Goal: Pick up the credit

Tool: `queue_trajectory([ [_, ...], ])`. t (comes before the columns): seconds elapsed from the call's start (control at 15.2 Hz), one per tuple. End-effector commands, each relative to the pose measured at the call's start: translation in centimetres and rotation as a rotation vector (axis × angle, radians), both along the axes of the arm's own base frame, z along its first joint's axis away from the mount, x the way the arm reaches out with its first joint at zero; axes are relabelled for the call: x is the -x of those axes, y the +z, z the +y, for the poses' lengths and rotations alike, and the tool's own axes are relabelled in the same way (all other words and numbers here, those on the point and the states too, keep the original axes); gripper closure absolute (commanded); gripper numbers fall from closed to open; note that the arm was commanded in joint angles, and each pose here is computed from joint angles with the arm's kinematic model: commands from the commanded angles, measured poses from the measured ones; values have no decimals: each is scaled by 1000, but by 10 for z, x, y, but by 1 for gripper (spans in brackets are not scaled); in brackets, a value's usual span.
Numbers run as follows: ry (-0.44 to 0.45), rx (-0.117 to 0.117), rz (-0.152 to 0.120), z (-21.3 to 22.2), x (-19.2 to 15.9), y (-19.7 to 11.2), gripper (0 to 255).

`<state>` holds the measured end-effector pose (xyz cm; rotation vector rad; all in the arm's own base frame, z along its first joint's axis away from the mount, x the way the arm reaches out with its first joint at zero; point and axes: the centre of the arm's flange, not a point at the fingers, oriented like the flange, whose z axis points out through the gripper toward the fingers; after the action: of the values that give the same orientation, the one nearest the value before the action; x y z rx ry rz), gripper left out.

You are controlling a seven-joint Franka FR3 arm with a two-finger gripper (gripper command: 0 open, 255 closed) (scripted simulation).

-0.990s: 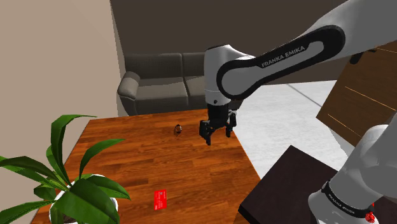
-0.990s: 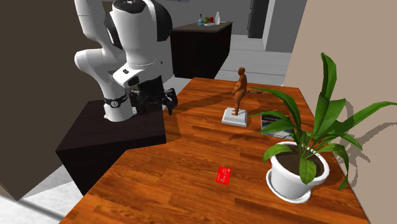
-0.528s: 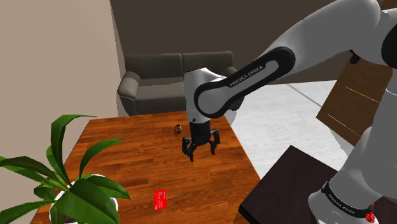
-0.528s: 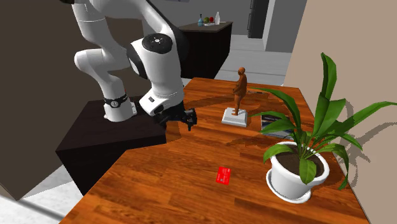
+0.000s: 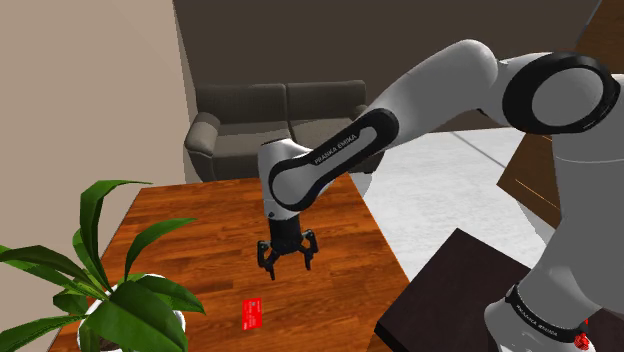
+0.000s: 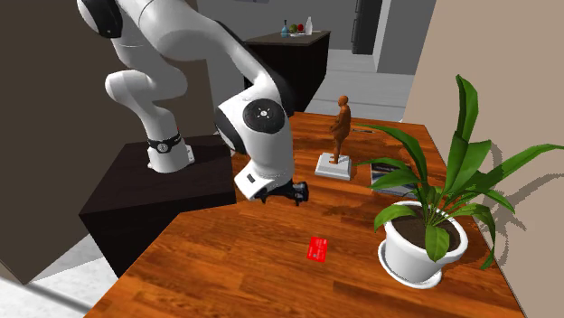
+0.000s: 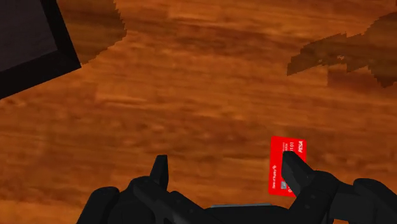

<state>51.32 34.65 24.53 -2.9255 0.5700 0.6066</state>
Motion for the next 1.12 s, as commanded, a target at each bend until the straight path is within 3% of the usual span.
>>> queue_trajectory([
  [0.0,-21,-9,26,17,-8,-24,0],
  [0.66,-119,-58,154,99,-43,-124,0],
  [1.06,-123,-60,159,103,-45,-154,0],
])
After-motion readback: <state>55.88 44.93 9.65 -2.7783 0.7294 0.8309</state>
